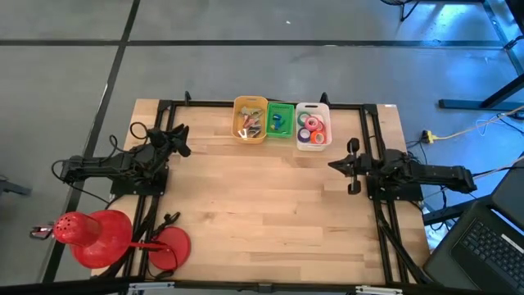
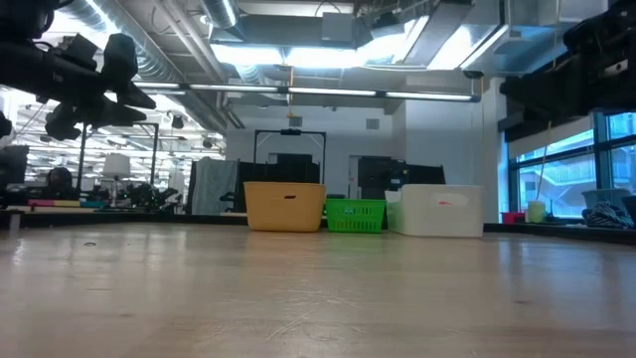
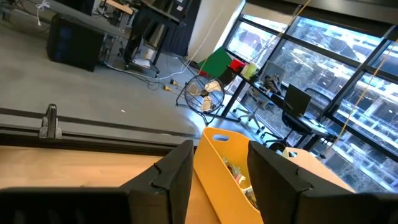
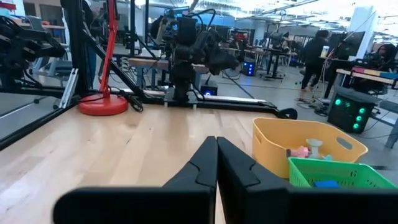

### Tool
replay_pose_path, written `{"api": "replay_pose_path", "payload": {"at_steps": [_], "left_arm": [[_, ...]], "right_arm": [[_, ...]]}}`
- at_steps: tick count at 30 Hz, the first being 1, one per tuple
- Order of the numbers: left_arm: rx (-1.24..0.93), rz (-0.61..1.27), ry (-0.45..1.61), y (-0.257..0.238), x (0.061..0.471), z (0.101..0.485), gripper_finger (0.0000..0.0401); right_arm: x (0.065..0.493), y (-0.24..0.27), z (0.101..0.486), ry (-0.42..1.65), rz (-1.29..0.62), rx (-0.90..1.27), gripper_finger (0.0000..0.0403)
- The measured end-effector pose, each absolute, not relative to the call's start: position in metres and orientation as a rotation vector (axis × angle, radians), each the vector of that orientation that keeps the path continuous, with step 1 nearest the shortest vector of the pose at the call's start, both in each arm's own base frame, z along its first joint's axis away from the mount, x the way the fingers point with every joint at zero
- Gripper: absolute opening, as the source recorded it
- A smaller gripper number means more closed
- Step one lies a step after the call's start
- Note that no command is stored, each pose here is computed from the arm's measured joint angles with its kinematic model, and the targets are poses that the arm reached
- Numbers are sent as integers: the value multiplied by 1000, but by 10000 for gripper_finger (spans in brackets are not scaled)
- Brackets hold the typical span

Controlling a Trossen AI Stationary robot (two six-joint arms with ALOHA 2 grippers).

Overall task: Pick and place Stapler, Stapler remover, tape
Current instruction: Return to Home Position

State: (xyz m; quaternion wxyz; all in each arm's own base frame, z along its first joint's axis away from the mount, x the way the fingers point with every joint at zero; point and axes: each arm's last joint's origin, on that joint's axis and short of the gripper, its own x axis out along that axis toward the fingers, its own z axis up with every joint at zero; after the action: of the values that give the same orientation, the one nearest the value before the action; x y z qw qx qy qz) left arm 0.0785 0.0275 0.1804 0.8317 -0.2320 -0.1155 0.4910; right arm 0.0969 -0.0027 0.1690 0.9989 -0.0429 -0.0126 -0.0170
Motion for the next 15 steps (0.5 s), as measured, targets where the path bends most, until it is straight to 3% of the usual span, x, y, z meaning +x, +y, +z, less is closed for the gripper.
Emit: {"api": "replay_pose_path", "payload": {"at_steps": [15], "left_arm": [[-492,1041,-245,28,79,180,143]], "right_arm": [[104,-2,159,94,-5,-31,5]]}}
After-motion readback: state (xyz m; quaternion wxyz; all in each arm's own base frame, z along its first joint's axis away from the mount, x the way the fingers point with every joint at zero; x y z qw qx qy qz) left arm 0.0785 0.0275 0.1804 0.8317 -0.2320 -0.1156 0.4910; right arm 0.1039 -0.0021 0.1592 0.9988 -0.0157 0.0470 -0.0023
